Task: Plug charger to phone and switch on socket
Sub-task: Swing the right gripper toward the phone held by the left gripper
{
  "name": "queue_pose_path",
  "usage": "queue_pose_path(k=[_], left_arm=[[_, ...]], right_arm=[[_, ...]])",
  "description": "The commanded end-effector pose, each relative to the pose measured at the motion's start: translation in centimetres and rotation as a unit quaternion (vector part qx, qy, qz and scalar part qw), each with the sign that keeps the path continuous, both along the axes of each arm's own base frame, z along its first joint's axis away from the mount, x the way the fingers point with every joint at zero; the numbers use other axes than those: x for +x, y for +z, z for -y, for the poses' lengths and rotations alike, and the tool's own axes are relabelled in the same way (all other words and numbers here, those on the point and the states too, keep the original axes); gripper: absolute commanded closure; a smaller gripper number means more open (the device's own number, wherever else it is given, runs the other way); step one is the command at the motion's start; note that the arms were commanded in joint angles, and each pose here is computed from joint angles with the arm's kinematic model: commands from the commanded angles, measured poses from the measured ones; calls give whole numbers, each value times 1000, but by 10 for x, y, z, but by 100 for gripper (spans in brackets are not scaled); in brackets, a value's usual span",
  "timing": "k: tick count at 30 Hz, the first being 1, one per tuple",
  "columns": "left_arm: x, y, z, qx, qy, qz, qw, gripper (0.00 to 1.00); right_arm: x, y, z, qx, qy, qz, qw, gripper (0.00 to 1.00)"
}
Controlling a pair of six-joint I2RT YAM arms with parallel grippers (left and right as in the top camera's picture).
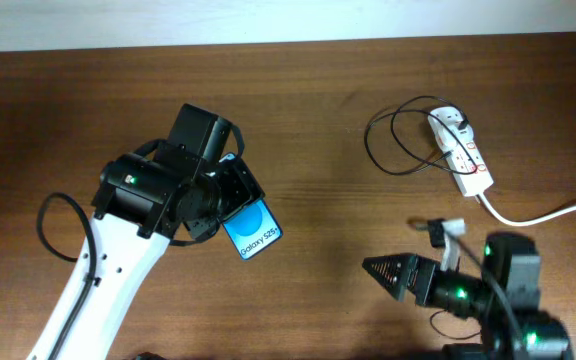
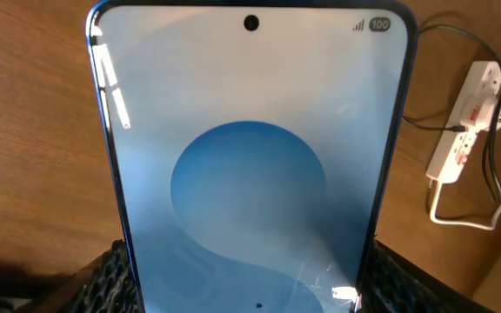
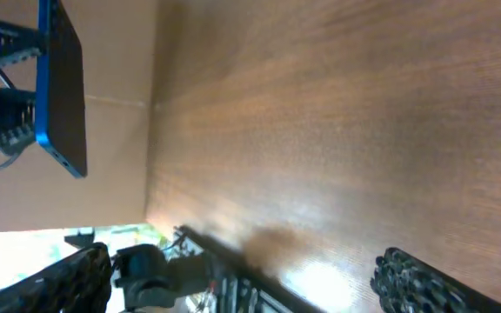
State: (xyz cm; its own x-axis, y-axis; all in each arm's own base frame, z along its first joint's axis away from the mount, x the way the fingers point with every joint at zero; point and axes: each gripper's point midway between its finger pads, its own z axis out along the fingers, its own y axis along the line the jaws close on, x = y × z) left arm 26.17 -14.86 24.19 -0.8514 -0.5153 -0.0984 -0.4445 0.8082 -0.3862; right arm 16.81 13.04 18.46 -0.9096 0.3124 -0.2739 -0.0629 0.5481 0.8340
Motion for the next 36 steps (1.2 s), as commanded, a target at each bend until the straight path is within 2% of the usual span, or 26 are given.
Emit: queue_pose_path(k=[1, 3, 7, 9, 13, 18, 22, 23, 24, 25, 30, 36], left_arm=[[-1, 9, 4, -14, -12, 16, 1000, 58], [-1, 9, 4, -17, -5, 15, 1000, 58], [2, 12, 8, -29, 0, 19, 999, 58], [2, 12, 8, -31, 9, 16, 999, 58], [6, 12, 9, -40, 28, 14, 999, 58], [11, 4, 15, -47, 44, -6, 998, 57], [21, -5, 36, -82, 27, -26, 996, 59], [26, -6, 42, -95, 23, -27, 995, 60], [30, -7, 47, -103, 20, -26, 994, 61], [33, -7, 51, -111, 19, -26, 993, 62], [48, -13, 69, -150, 32, -41, 987, 63], [56, -17, 80, -178, 59, -61, 980, 62]], right_arm=[[3, 24, -11, 24, 57, 7, 998, 2], [1, 27, -18, 61, 80, -17, 995, 2], [15, 9, -13, 37, 64, -43, 996, 2], [19, 6, -13, 27, 79, -25, 996, 0], [25, 7, -11, 0, 95, 33, 995, 20], [35, 20, -9, -17, 88, 97, 991, 25], [41, 34, -8, -13, 75, 127, 989, 23], [43, 37, -8, -10, 72, 131, 989, 19], [45, 39, -10, -8, 72, 137, 988, 5], [49, 42, -12, -7, 72, 143, 987, 2], [60, 47, -36, -2, 111, 176, 978, 2], [90, 28, -69, -50, 90, 176, 979, 2]])
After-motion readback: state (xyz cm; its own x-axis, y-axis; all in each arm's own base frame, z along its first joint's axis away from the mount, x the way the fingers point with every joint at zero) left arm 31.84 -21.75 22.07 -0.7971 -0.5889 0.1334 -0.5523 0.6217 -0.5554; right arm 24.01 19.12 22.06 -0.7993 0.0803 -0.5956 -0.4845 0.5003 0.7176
